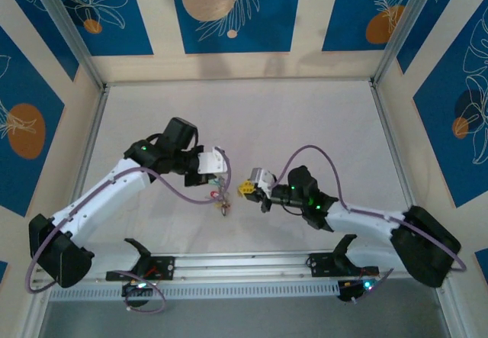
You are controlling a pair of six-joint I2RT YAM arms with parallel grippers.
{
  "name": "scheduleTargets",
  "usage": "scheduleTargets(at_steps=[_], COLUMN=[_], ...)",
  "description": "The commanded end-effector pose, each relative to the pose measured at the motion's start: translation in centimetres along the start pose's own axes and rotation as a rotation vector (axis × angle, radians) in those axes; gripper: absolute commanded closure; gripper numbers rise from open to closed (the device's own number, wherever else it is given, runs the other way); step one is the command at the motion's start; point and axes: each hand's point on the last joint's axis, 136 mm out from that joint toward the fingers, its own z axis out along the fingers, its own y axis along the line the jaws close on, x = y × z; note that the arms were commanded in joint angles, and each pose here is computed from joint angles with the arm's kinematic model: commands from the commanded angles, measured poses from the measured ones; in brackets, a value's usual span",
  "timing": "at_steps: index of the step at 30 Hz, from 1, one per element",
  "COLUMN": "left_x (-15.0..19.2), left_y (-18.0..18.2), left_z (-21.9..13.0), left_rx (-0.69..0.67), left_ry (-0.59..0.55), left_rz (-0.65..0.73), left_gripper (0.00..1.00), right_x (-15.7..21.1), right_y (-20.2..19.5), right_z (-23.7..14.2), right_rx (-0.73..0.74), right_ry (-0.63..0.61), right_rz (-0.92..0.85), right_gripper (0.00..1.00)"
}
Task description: Put the keys on the keyring
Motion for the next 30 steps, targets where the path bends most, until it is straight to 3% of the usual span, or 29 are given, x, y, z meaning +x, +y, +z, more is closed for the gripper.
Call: scheduleTargets(at_steps=[1, 11, 23, 25, 27, 30], left_x=[-2.4, -3.1, -2.6, -2.6, -2.5, -2.0], left_y=[-2.6, -4.5, -4.7, -4.3, -3.7, -3.6], left_z=[1.1, 2.8, 3.9, 4.0, 4.0, 4.0], left_rx=[0.119, 0.162, 0.18, 0.172, 0.147, 0.125], left_ry=[-0.122, -0.164, -0.154, -0.145, -0.125, -0.11], left_rz=[0.051, 0.115, 0.078, 0.055, 0.029, 0.028], left_gripper=[1.0, 1.0, 1.0, 1.0, 1.0, 1.0], right_x=[1.2, 1.6, 2.1, 3.5, 3.8, 5.6], right_y=[0.4, 1.1, 1.2, -0.7, -2.5, -4.8], right_z=[-1.5, -2.7, -3.0, -3.2, -3.6, -4.6], right_rx=[0.009, -0.009, -0.01, 0.086, 0.173, 0.287], right_ry=[0.04, 0.059, 0.1, 0.183, 0.19, 0.2], right_rz=[-0.063, -0.086, -0.094, -0.026, 0.098, 0.406], right_gripper=[1.0, 1.0, 1.0, 1.0, 1.0, 1.0])
